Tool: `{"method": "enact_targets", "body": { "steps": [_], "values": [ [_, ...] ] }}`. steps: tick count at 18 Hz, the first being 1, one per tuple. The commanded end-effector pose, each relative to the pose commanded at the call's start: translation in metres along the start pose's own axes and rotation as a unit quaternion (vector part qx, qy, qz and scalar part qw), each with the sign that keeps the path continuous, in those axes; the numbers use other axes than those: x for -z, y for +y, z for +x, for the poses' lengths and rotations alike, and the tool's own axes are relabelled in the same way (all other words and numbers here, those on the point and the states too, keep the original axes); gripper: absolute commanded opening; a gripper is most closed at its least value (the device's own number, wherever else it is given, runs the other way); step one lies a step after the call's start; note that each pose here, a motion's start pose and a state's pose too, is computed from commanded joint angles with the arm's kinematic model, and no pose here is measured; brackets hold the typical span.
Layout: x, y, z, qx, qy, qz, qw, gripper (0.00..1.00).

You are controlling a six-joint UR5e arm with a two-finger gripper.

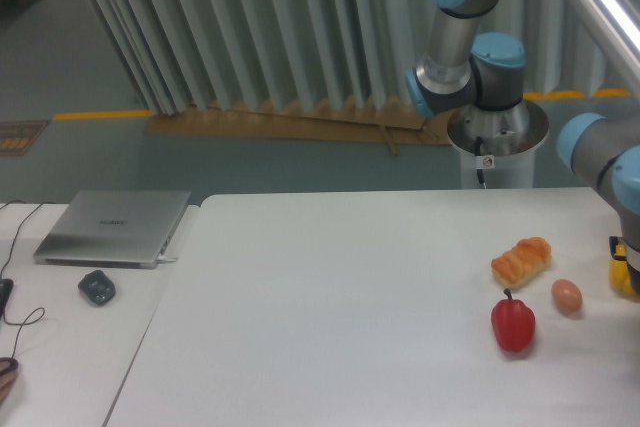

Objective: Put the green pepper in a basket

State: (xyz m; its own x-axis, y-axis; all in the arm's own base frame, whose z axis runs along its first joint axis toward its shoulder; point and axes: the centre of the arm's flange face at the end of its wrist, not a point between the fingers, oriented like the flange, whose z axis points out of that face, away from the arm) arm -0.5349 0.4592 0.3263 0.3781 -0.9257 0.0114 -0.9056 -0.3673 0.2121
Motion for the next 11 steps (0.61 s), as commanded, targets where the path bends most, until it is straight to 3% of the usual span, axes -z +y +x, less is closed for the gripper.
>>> {"method": "enact_targets", "body": {
  "steps": [11],
  "values": [
    [-0.022, 0.012, 0.003, -0.001, 0.012, 0.006, 0.9999, 1.0]
  ]
}}
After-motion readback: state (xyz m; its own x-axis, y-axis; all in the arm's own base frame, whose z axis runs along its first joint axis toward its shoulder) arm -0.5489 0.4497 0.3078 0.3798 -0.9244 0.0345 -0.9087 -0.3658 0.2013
